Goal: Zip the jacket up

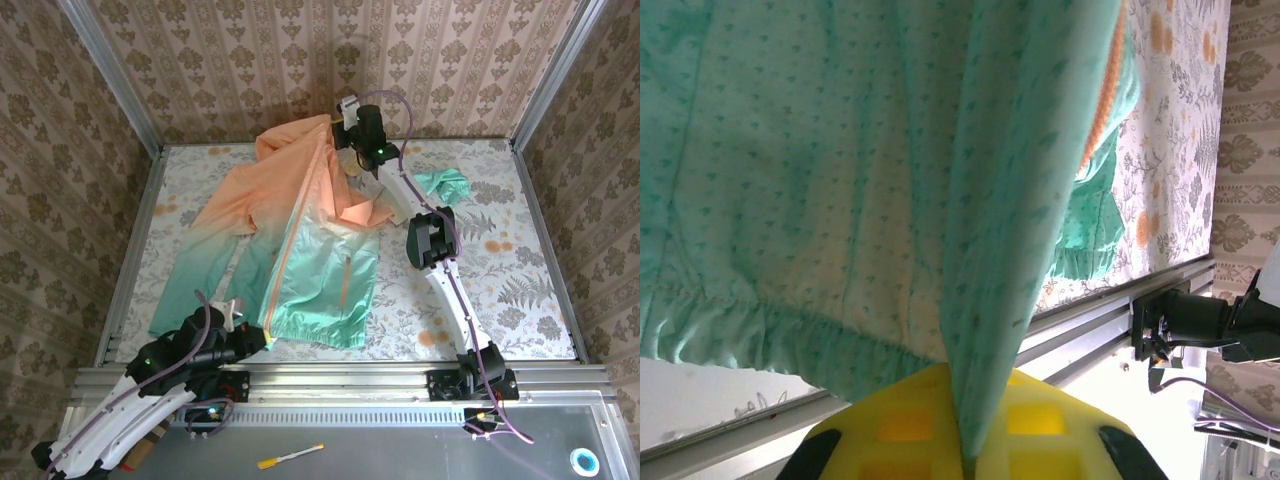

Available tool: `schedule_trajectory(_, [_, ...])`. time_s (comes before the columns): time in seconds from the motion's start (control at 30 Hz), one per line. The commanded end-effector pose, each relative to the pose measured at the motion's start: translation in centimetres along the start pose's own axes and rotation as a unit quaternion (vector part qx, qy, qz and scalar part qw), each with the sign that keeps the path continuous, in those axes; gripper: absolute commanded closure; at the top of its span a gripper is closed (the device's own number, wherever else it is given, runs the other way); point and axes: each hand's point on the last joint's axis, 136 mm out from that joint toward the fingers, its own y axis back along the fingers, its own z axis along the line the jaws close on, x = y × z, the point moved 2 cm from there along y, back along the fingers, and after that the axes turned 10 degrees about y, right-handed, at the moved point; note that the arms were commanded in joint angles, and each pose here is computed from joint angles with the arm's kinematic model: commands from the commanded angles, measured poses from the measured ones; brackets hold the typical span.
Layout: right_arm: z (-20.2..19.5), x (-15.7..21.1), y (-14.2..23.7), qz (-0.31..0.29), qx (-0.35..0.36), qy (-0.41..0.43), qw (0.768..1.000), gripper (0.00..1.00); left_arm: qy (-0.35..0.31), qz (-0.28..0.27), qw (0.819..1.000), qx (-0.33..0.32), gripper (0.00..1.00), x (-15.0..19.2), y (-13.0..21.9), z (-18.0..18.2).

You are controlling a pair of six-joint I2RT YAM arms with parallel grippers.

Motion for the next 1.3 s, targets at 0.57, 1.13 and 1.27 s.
schedule_trajectory(0.57, [-0.2,-2.4,0.4,-0.034,0.0,-0.009,0.999,0.95,0.031,-0.065,0.996,-0.06,1.0,-1.6,1.3,2.0])
schedule_trajectory(1.13, [4.7,-5.9,3.1,-0.008,-0.077,0.022,0.997,0.61,0.023,-0.131,0.988,-0.072,0.67,-5.7,1.5,0.0])
schedule_trajectory(1.27, [4.8,-7.0,5.1,0.017,-0.082,0.028,0.996,0.58,-0.035,-0.166,0.982,-0.079,0.64,-7.5,3.4,-2.5])
